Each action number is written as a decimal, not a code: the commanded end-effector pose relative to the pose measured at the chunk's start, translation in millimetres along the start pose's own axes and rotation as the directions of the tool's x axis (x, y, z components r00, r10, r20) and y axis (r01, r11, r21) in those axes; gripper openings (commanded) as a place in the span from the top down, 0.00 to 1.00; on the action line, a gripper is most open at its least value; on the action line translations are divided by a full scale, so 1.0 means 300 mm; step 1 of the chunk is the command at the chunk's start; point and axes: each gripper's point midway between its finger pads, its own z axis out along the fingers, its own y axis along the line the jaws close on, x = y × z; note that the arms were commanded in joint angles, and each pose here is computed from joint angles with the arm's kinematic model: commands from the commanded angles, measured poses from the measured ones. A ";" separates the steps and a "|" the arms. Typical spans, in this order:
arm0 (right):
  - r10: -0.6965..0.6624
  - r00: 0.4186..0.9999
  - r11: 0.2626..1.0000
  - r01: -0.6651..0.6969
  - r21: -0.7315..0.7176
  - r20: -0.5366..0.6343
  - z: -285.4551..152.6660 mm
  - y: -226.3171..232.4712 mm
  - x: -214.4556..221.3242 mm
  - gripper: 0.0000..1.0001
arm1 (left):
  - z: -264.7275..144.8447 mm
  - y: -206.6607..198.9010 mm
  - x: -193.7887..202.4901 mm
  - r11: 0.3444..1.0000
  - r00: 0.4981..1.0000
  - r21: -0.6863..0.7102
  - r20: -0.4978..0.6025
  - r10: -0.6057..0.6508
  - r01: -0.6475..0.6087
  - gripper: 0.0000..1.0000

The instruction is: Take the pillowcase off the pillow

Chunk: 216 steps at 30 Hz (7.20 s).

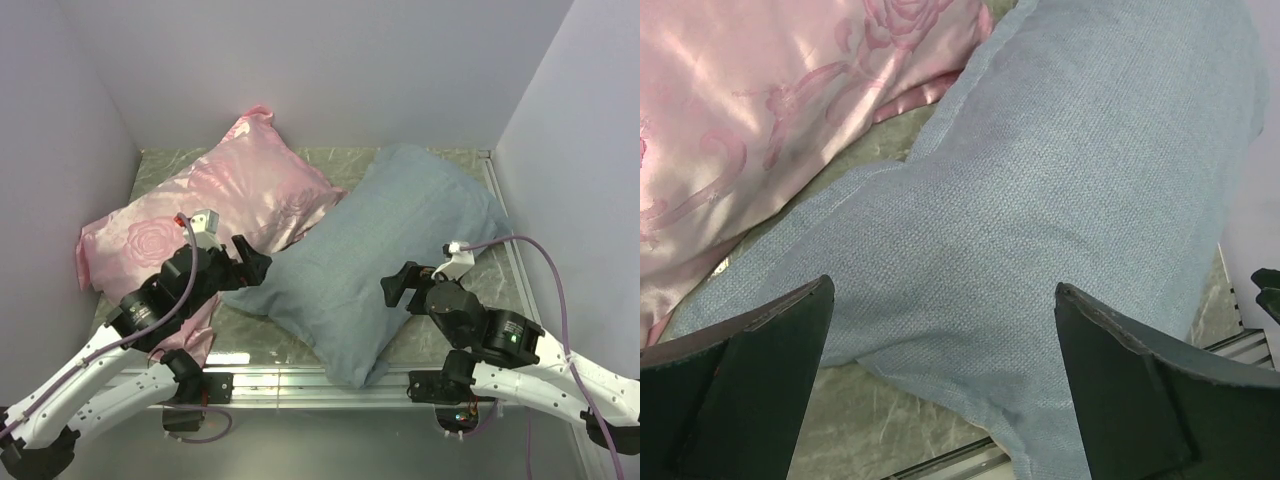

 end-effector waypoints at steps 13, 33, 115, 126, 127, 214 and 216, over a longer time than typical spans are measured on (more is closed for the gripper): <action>-0.011 0.994 0.991 -0.004 0.137 0.112 0.052 -0.016 -0.226 0.00 | 0.099 -0.170 -0.041 0.993 0.997 0.103 -0.038 0.060 -0.056 0.01; 0.232 0.952 0.862 -0.296 0.412 0.198 0.264 -0.427 -0.611 0.02 | 0.496 -0.468 0.136 0.914 0.894 0.034 -0.194 0.404 -0.405 0.15; -0.006 0.991 0.952 -0.036 -0.303 -0.137 0.349 0.489 -0.143 0.33 | 0.240 0.045 -0.575 0.926 0.981 -0.361 0.113 0.160 -0.110 0.48; 0.191 0.979 0.978 -0.196 0.065 0.073 0.185 0.038 -0.258 0.25 | 0.096 -0.068 -0.639 0.944 0.961 -0.280 0.160 0.227 -0.176 0.13; 0.200 0.978 0.975 -0.204 0.090 0.058 0.201 -0.010 -0.209 0.26 | 0.087 -0.090 -0.645 0.944 0.958 -0.273 0.164 0.236 -0.186 0.13; 0.354 0.935 0.821 -0.328 0.467 0.034 0.232 -0.507 0.000 0.86 | 0.382 -0.371 0.187 0.863 0.889 -0.223 -0.179 0.421 -0.454 1.00; 0.428 0.904 0.806 -0.388 0.446 0.013 0.300 -0.532 0.050 1.00 | 0.379 -0.370 0.177 0.874 0.898 -0.215 -0.169 0.407 -0.437 1.00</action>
